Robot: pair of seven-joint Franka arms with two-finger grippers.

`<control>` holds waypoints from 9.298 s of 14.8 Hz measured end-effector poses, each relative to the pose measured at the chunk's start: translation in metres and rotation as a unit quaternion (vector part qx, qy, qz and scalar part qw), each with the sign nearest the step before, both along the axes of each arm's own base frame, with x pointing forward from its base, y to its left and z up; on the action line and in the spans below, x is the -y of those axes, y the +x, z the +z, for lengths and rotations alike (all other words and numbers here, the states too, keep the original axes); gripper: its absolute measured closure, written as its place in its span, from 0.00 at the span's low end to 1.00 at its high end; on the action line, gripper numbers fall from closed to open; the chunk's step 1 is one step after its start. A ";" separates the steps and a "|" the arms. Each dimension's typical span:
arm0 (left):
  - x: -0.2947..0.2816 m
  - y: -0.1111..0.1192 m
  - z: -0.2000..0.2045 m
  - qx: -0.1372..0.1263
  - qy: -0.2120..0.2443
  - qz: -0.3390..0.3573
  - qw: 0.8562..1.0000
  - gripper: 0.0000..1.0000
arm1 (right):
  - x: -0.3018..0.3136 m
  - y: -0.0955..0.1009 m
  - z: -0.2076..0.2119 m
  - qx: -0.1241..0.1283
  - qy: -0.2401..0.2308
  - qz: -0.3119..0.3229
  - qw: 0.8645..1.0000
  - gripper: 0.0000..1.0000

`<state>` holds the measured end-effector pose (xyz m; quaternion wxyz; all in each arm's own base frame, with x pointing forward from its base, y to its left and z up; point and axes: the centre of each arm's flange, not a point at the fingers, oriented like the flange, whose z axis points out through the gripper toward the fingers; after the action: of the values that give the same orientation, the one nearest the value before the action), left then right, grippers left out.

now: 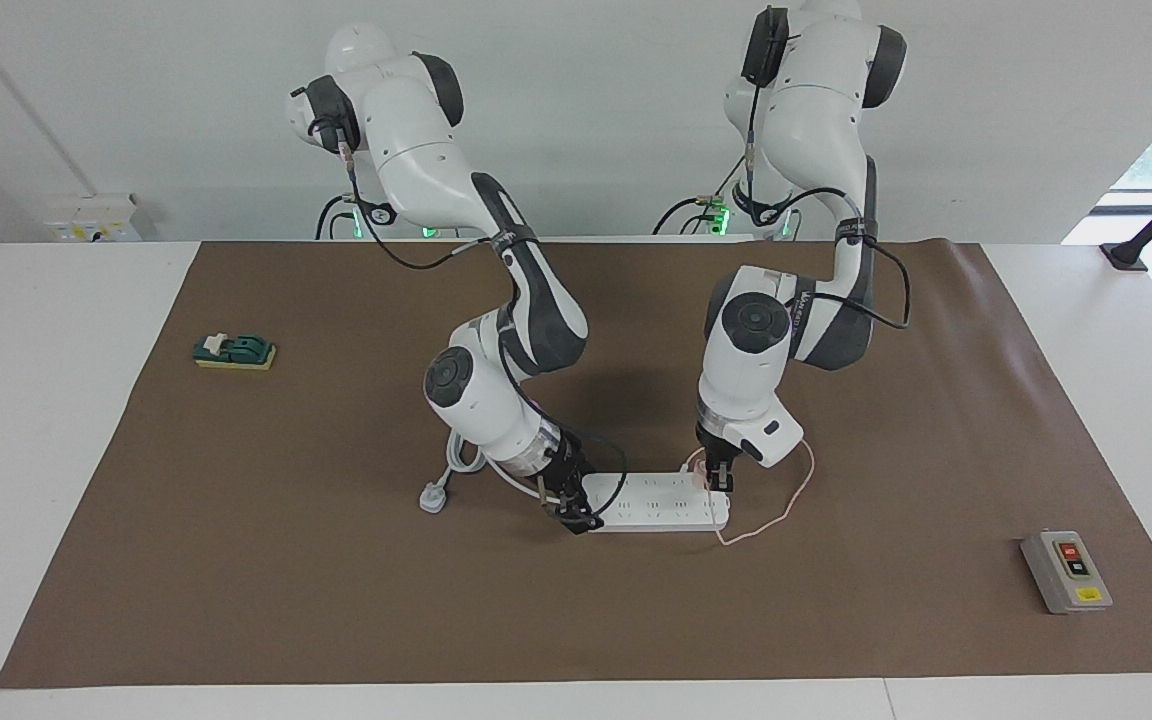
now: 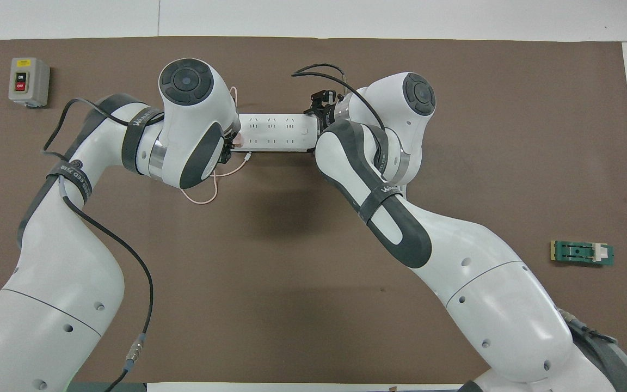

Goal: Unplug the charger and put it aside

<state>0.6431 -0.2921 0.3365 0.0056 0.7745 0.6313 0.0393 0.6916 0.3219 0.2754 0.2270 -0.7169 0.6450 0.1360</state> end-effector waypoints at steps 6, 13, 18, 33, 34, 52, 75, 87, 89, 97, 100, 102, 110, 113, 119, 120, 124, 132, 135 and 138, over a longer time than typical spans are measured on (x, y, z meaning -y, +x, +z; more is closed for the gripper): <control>0.000 0.000 0.000 0.001 0.001 -0.001 1.000 0.69 | 0.002 0.001 -0.001 -0.003 0.005 -0.003 1.000 0.10; 0.001 0.001 0.005 -0.003 0.003 -0.005 1.000 0.69 | 0.005 0.002 -0.002 -0.009 0.014 -0.009 1.000 0.10; -0.010 -0.013 0.096 -0.021 0.019 -0.028 0.999 0.69 | 0.007 0.003 -0.002 -0.011 0.019 -0.013 1.000 0.11; -0.109 -0.023 0.180 -0.029 0.003 -0.420 0.907 0.69 | 0.009 0.004 -0.001 -0.008 0.019 -0.014 1.000 0.06; -0.116 -0.029 0.178 -0.021 0.005 -0.430 0.903 0.69 | 0.013 0.006 0.001 -0.005 0.019 -0.015 1.000 0.00; -0.180 -0.188 -0.012 -0.044 0.012 -0.659 0.751 0.69 | 0.225 0.026 0.175 0.099 -0.190 0.221 0.951 0.00; -0.311 -0.125 0.176 -0.059 -0.008 -0.613 0.788 0.00 | 0.356 -0.085 0.332 0.041 -0.218 0.411 0.884 0.00; -0.304 -0.132 0.288 -0.048 0.001 -0.576 0.816 0.00 | 0.382 -0.137 0.377 0.034 -0.209 0.439 0.873 0.00; -0.301 -0.131 0.286 -0.050 0.000 -0.578 0.814 0.00 | 0.383 -0.151 0.382 0.029 -0.202 0.440 0.874 0.00; -0.268 -0.129 0.283 -0.051 -0.002 -0.605 0.795 0.00 | 0.376 -0.164 0.372 0.031 -0.197 0.447 0.872 0.00; -0.263 -0.128 0.281 -0.046 -0.012 -0.616 0.786 0.00 | 0.377 -0.162 0.373 0.037 -0.202 0.444 0.872 0.00; -0.261 -0.128 0.281 -0.044 -0.014 -0.628 0.776 0.00 | 0.377 -0.159 0.372 0.042 -0.205 0.443 0.872 0.00; -0.254 -0.128 0.280 -0.039 -0.019 -0.651 0.758 0.00 | 0.379 -0.159 0.373 0.040 -0.204 0.442 0.873 0.00; -0.255 -0.128 0.280 -0.040 -0.020 -0.653 0.756 0.00 | 0.377 -0.158 0.373 0.048 -0.201 0.465 0.861 0.00; -0.259 -0.128 0.280 -0.047 -0.012 -0.652 0.756 0.00 | 0.393 -0.156 0.366 0.076 -0.184 0.551 0.810 0.00; -0.259 -0.129 0.280 -0.048 -0.012 -0.652 0.756 0.00 | 0.394 -0.155 0.366 0.078 -0.185 0.552 0.809 0.00; -0.259 -0.129 0.280 -0.048 -0.012 -0.652 0.756 0.00 | 0.396 -0.149 0.371 0.112 -0.200 0.580 0.782 0.00; -0.260 -0.128 0.280 -0.047 -0.012 -0.652 0.756 0.00 | 0.400 -0.151 0.368 0.108 -0.190 0.595 0.773 0.00; -0.261 -0.128 0.281 -0.047 -0.012 -0.652 0.757 0.00 | 0.399 -0.152 0.367 0.106 -0.187 0.597 0.773 0.00; -0.261 -0.128 0.281 -0.047 -0.012 -0.651 0.757 0.00 | 0.398 -0.154 0.366 0.090 -0.194 0.603 0.768 0.00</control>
<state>0.5147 -0.0310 0.6173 0.0098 0.9995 -0.0255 -0.0178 0.5380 -0.0761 0.6417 0.0118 -0.9962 0.0690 0.0517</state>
